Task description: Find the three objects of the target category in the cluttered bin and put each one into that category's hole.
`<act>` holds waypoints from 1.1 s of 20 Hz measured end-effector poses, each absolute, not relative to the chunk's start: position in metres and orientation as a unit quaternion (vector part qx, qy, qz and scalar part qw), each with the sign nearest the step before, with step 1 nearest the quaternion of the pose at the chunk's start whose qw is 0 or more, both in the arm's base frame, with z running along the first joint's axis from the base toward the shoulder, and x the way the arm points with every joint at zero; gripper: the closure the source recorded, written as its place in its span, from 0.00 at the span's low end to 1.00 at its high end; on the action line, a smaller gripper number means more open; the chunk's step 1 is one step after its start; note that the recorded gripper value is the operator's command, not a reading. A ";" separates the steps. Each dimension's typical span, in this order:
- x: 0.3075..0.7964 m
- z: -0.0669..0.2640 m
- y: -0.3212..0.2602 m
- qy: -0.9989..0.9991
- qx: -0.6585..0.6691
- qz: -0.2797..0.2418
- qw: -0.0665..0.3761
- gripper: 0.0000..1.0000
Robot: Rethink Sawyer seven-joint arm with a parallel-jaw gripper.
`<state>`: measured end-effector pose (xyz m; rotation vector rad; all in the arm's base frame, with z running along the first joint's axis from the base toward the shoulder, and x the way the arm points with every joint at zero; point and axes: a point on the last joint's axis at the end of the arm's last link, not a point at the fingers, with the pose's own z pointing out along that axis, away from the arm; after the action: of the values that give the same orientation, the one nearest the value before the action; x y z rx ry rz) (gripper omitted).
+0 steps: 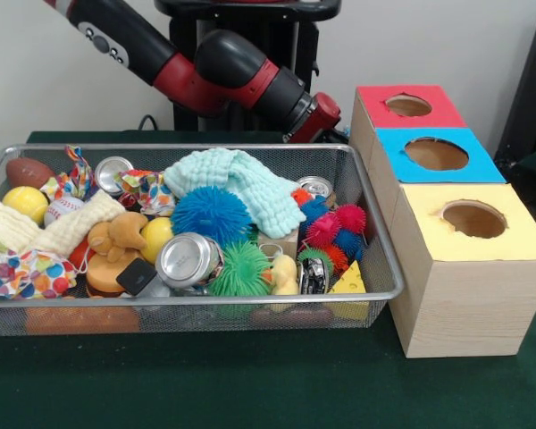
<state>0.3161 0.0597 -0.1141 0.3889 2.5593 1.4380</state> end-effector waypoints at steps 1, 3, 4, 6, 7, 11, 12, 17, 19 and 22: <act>0.316 -0.114 0.060 0.861 0.131 0.483 0.091 1.00; 0.317 -0.114 0.060 0.861 0.131 0.483 0.091 1.00; 0.317 -0.114 0.060 0.861 0.131 0.483 0.091 1.00; 0.317 -0.114 0.060 0.861 0.131 0.483 0.091 1.00; 0.317 -0.114 0.060 0.861 0.130 0.483 0.091 1.00; 0.315 -0.115 0.064 0.867 0.112 0.478 0.085 1.00; 0.311 -0.113 0.068 0.871 0.097 0.475 0.080 1.00; 0.288 -0.102 0.078 0.887 0.030 0.459 0.048 1.00; 0.279 -0.094 0.078 0.891 0.006 0.453 0.036 1.00; 0.265 -0.079 0.076 0.894 -0.024 0.448 0.013 1.00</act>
<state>0.2649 0.0760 -0.0793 -0.0751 2.7837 1.3957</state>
